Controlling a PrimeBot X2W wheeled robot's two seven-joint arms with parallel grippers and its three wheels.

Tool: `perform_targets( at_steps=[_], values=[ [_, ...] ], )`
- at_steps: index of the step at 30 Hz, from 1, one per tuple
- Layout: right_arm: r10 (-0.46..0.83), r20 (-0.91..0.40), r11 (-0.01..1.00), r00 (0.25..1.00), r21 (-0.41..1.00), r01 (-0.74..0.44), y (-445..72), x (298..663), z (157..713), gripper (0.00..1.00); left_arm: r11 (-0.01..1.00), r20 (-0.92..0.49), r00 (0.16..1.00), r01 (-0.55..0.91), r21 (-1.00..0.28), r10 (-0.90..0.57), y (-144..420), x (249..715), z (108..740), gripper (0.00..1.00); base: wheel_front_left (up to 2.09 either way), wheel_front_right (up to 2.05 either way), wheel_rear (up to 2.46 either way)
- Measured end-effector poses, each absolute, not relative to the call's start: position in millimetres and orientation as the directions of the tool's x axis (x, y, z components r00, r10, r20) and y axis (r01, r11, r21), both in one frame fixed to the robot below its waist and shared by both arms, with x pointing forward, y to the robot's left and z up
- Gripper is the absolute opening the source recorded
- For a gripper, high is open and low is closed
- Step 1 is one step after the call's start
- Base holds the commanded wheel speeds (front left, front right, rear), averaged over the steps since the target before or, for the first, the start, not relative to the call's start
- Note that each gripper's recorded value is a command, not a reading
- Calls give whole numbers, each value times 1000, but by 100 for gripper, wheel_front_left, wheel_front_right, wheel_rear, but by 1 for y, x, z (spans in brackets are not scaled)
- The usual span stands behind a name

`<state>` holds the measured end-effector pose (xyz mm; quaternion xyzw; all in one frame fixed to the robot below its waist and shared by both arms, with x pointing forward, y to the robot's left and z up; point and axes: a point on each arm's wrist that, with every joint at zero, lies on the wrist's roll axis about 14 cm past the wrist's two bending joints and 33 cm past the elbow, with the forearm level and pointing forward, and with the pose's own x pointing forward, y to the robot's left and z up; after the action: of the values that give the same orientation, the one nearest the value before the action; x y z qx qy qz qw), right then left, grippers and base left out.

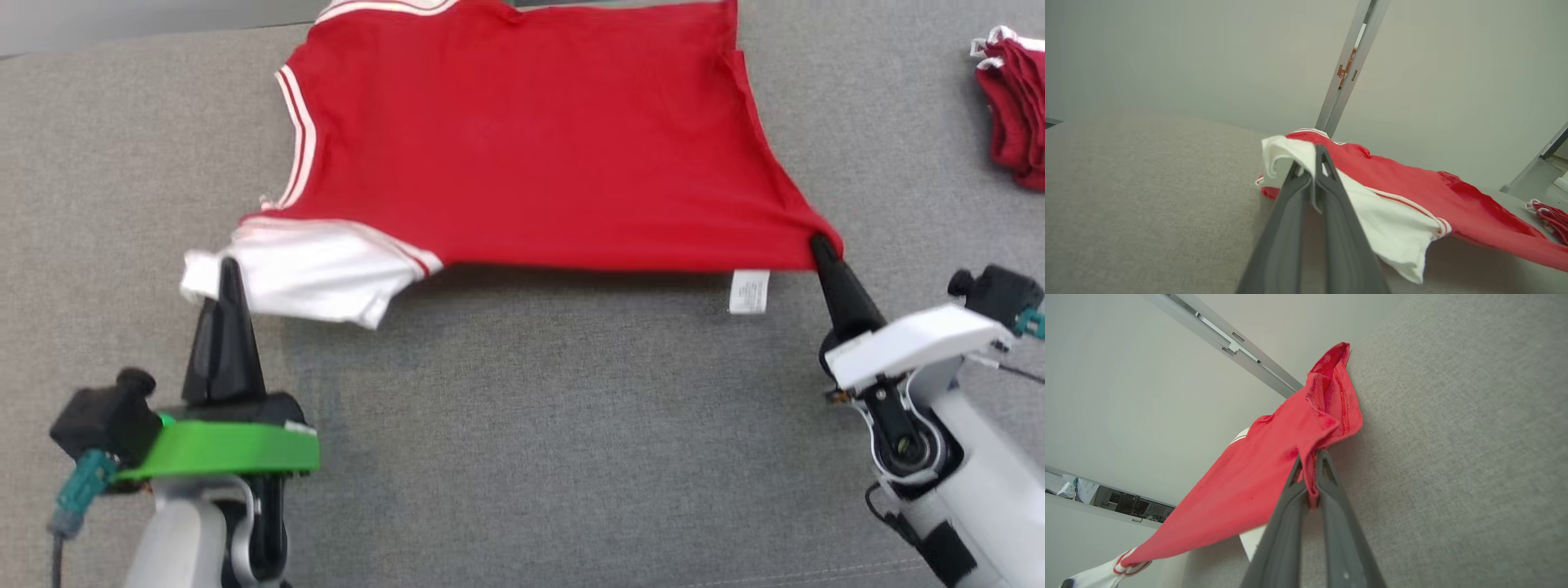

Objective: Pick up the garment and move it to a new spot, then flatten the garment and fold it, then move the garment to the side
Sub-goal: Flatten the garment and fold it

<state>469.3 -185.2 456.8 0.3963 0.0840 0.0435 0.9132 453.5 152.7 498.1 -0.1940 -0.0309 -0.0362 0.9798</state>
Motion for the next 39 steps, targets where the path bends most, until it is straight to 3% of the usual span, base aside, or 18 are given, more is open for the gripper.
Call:
perform_targets(
  at_steps=[8, 17, 28, 39],
  values=[
    [106, -196, 673, 975, 736, 75, -198, 410, 431, 0, 904, -57, 998, 12, -426, -40, 146, 386, 465, 0, 0, 0, 0],
    [66, -251, 685, 966, 715, 139, -210, 363, 415, 0, 902, -102, 992, 18, -432, -69, 134, 347, 456, 0, 0, 0, 0],
    [49, -218, 680, 975, 722, 128, -213, 366, 429, 0, 917, -46, 988, 118, -381, -146, 125, 363, 469, 0, 0, 0, 0],
    [79, -231, 663, 970, 738, 121, -211, 408, 437, 0, 915, -19, 951, 290, -282, -308, 94, 424, 479, 0, 0, 0, 0]
  ],
)
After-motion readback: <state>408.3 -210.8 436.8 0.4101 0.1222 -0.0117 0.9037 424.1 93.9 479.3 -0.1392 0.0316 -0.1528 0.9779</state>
